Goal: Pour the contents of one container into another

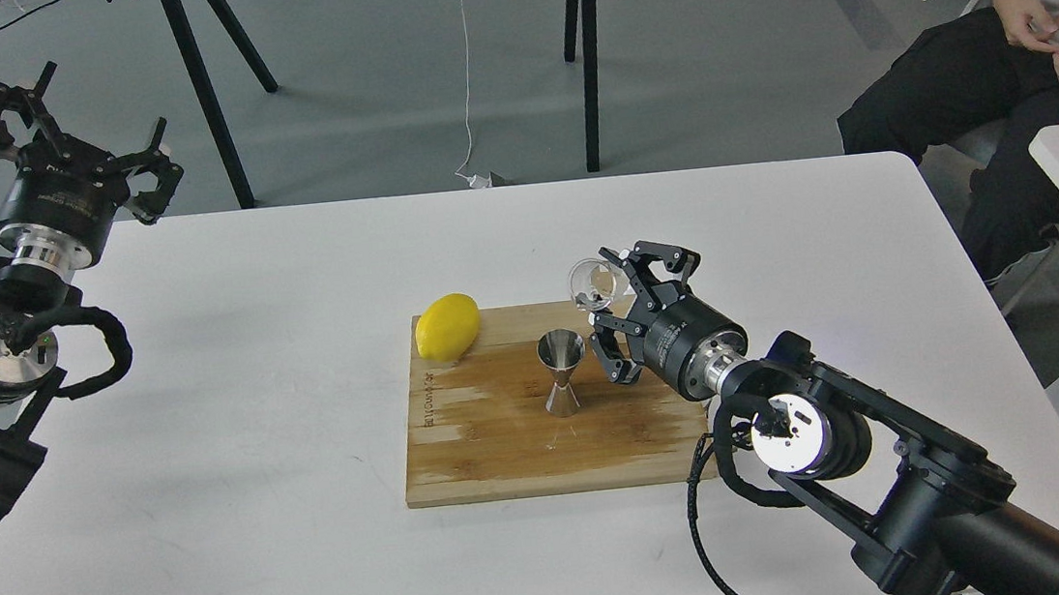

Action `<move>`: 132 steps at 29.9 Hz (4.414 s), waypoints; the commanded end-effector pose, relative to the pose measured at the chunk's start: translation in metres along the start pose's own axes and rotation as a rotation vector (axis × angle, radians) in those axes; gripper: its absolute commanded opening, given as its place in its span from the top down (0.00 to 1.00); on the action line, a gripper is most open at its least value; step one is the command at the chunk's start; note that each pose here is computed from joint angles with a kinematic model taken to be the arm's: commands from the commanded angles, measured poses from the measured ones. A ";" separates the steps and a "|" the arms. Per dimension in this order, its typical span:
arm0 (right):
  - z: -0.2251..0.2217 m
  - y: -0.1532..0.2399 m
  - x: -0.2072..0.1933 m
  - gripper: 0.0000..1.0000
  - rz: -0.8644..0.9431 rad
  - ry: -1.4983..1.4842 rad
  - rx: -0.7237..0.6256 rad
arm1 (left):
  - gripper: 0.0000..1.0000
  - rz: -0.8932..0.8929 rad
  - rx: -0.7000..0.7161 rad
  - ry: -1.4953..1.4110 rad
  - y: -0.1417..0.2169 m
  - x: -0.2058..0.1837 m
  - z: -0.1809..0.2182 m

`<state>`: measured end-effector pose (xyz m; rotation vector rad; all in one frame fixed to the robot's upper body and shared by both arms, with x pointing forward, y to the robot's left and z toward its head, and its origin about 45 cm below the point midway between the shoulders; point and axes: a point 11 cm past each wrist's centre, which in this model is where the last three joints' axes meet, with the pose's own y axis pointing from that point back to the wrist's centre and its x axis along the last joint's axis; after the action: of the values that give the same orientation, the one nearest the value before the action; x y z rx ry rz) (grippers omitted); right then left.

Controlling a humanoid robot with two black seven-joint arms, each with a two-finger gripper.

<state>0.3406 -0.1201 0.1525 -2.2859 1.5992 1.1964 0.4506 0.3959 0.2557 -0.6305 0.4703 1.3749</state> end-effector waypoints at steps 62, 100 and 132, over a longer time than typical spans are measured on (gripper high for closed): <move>0.019 -0.001 -0.031 0.77 -0.006 0.580 0.102 | 0.00 0.002 -0.001 -0.003 0.001 0.001 0.001; 0.024 -0.004 -0.021 0.77 0.020 0.773 0.130 | 0.00 0.002 -0.002 0.001 0.000 0.001 0.000; 0.029 0.004 -0.016 0.76 0.001 0.936 0.171 | 0.00 0.004 -0.003 0.001 0.001 0.001 0.001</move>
<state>0.3198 -0.0955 0.1435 -2.8907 1.7922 -0.0956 0.4497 0.3977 0.2551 -0.6312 0.4696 1.3792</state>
